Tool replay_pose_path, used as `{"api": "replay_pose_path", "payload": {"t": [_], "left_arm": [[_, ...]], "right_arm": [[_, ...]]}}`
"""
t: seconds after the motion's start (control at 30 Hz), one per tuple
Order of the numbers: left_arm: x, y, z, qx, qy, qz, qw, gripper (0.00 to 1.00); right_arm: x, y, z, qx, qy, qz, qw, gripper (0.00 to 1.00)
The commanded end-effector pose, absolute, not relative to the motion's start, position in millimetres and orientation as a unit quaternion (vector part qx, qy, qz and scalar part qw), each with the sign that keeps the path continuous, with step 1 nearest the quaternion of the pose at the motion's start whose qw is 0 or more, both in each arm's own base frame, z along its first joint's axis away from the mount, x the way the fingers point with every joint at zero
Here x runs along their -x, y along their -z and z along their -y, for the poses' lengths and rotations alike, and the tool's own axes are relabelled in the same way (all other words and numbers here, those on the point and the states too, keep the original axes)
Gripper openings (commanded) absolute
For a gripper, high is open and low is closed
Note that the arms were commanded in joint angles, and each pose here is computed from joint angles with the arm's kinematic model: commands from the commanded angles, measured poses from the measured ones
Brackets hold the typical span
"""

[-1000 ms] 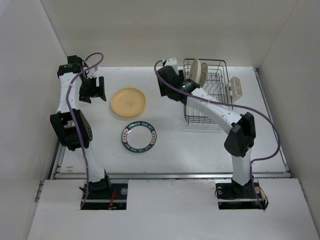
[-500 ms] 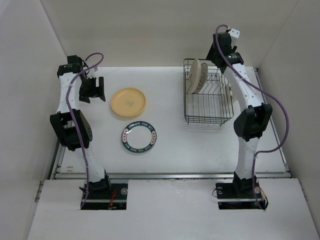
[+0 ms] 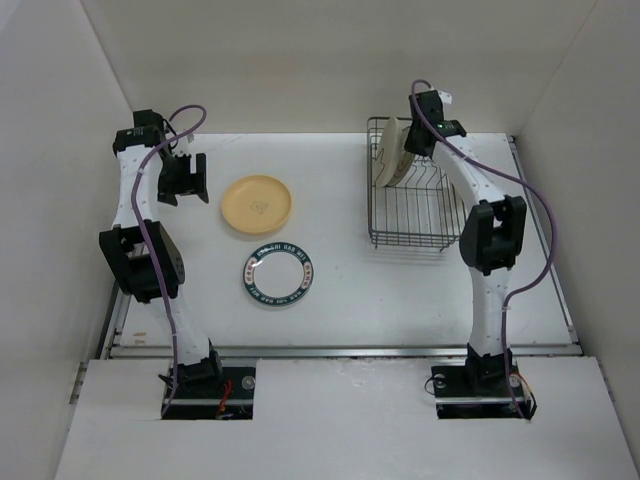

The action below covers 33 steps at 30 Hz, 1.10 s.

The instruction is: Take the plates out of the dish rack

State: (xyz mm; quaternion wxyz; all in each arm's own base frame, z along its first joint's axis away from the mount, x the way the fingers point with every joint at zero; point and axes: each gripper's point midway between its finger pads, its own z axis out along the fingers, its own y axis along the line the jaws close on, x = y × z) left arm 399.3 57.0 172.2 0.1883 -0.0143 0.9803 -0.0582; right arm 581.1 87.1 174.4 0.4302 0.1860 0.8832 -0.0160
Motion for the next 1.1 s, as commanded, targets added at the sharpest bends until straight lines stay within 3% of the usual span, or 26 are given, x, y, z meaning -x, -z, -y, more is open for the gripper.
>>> {"api": "replay_pose_path", "payload": {"t": [0.0,0.03,0.43,0.73,0.83,0.93,1.07], "left_arm": [[-387.2,-191.6,-58.0,0.008,0.048,-0.978,0.201,0.77],[-387.2,-191.6,-58.0,0.008,0.048,-0.978,0.201,0.77],[-387.1,-194.5,-55.9,0.012,0.054,-0.978,0.202,0.77],[-388.1,-200.9,-54.5,0.010,0.056,-0.976,0.211,0.77],[-385.8,-201.5,-54.4,0.005,0.055,-0.976,0.212,0.77],[-390.2,-202.6,-55.3,0.004,0.053,-0.974,0.220,0.77],[-391.3,-199.6,-52.6,0.013,0.062,-0.974,0.216,0.77]], "right_arm": [[-586.1,-188.7,-83.7,-0.197,0.011,-0.871,0.450,0.05],[-585.9,-188.7,-83.2,-0.192,0.014,-0.872,0.450,0.00],[-555.2,-335.3,-46.6,-0.198,0.109,-0.784,0.579,0.00],[-520.4,-363.5,-31.9,-0.212,0.220,-0.748,0.590,0.00],[-495.3,-400.5,-53.9,-0.200,0.170,-0.737,0.623,0.00],[-470.9,-423.0,-124.0,-0.080,0.037,-0.745,0.661,0.00],[-422.2,-372.0,-254.3,0.158,-0.165,-0.773,0.592,0.00]]}}
